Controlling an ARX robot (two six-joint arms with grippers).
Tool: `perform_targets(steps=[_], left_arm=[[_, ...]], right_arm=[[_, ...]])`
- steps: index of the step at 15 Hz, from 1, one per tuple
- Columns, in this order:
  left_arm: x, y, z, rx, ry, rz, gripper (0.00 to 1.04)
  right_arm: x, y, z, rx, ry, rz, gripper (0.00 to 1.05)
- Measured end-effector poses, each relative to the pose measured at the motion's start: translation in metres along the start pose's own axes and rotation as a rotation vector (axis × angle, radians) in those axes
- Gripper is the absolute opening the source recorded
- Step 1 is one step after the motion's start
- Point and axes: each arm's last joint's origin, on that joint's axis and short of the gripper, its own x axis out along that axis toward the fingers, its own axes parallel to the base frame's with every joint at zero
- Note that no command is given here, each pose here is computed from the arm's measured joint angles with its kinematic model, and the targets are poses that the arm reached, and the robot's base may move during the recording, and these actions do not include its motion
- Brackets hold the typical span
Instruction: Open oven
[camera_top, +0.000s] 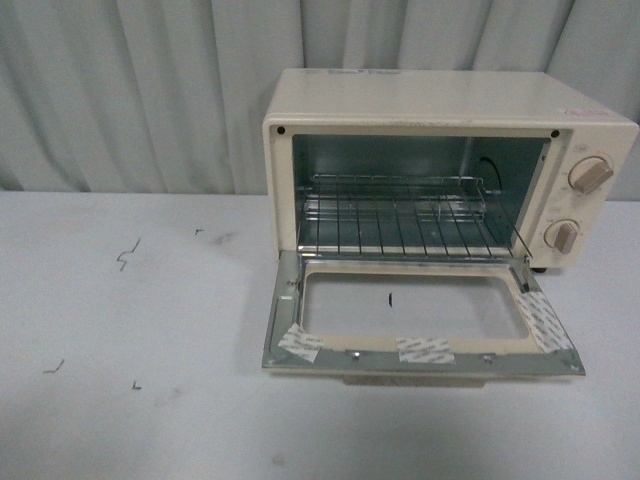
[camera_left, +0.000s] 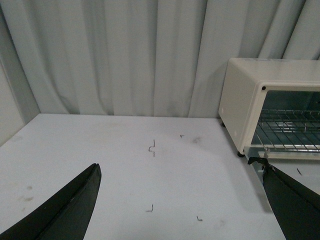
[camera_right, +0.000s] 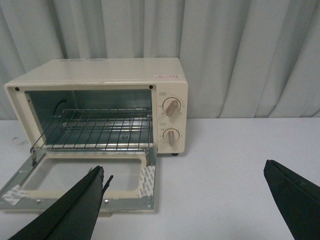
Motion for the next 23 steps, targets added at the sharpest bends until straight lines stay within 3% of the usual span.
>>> perform_targets(steps=[23], left_arm=[[0.0000,0.0000,0.0001,0.000,-0.002,0.000,0.98]], right_arm=[[-0.0001,0.0000,0.0001,0.000,-0.001,0.000,0.98]])
